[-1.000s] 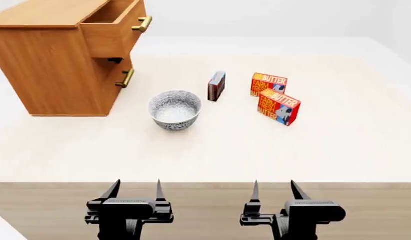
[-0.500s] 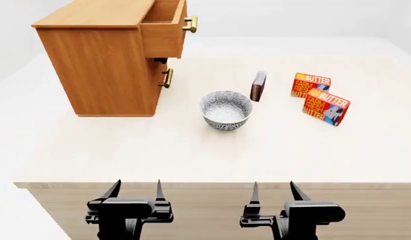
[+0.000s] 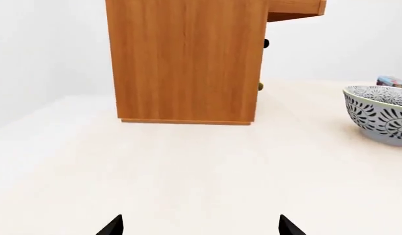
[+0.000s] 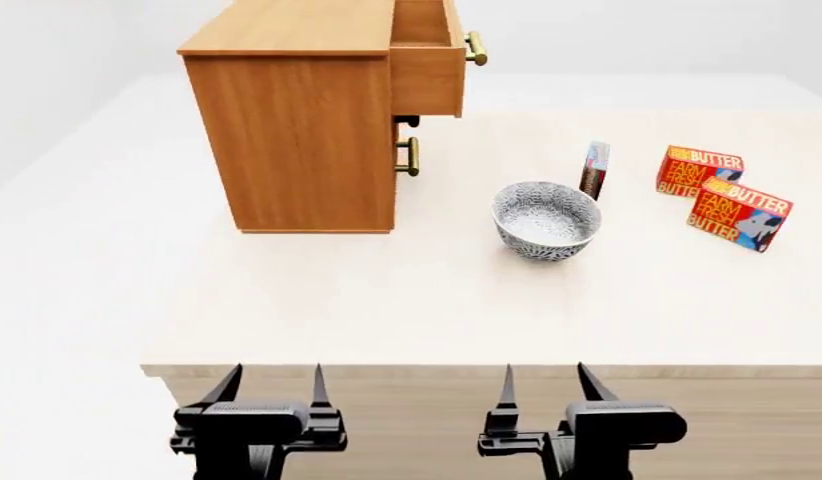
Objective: Put the chocolate pudding in the top drawer of the cabinet and close it.
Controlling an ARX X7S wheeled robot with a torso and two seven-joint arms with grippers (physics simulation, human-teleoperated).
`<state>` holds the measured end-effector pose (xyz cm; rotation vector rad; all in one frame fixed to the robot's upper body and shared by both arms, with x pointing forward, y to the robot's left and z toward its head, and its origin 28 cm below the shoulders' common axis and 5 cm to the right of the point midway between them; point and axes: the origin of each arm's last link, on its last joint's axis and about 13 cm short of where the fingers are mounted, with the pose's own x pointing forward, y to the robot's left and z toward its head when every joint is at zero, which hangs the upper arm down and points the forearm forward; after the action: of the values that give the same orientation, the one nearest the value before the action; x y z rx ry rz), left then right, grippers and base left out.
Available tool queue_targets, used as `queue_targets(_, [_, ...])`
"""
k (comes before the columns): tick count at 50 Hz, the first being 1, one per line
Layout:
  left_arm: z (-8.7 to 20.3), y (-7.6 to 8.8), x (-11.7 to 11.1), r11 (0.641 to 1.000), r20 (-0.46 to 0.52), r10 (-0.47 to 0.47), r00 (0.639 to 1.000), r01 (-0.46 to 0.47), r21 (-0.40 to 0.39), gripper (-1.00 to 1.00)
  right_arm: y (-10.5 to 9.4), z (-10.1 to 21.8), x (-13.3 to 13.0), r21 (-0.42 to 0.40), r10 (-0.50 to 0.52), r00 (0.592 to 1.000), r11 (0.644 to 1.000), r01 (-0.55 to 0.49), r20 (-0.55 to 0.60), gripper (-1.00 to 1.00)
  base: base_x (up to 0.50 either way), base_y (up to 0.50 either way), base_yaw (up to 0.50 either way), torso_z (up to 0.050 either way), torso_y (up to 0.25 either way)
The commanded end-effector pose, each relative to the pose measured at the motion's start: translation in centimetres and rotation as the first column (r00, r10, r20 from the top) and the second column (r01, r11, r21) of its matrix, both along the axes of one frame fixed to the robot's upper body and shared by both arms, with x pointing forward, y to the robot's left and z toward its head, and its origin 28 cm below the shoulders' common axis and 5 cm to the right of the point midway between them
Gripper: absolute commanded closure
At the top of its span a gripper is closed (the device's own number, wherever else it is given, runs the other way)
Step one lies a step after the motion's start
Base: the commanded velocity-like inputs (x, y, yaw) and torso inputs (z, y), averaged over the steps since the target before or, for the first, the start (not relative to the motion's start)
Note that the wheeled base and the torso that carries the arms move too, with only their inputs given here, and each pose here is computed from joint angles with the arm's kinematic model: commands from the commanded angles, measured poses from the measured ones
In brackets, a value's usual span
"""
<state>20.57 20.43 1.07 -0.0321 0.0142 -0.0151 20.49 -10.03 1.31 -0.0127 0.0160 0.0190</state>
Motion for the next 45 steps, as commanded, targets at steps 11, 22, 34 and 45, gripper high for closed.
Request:
queue_targets(11, [2.0, 0.4, 0.1, 0.996, -0.004, -0.056, 0.998, 0.056, -0.075, -1.0, -0.6, 1.9, 0.2, 0.015, 0.002, 0.999, 1.0, -0.002, -0.053, -1.0, 0.0, 0.0, 0.0, 0.0, 0.0])
queue_targets(22, [9.6, 0.5, 0.1, 0.988, 0.134, -0.127, 0.983, 0.138, -0.077, -1.0, -1.5, 9.2, -1.0, 0.053, 0.058, 0.997, 0.997, -0.056, -0.045, -1.0, 0.0, 0.0, 0.0, 0.0, 0.0])
queue_targets(34, [16.3, 1.1, -1.1, 0.967, 0.239, -0.23, 0.943, 0.248, -0.049, -1.0, -1.9, 15.9, -0.6, 0.092, 0.086, 0.996, 0.992, -0.087, 0.014, -1.0, 0.0, 0.0, 0.0, 0.0, 0.0])
queue_targets(45, [21.7, 3.2, -1.6, 0.954, 0.341, -0.281, 0.897, 0.3, -0.003, -1.0, -2.0, 21.0, 1.2, 0.056, 0.109, 0.991, 0.992, -0.113, 0.081, -1.0, 0.0, 0.0, 0.0, 0.0, 0.0])
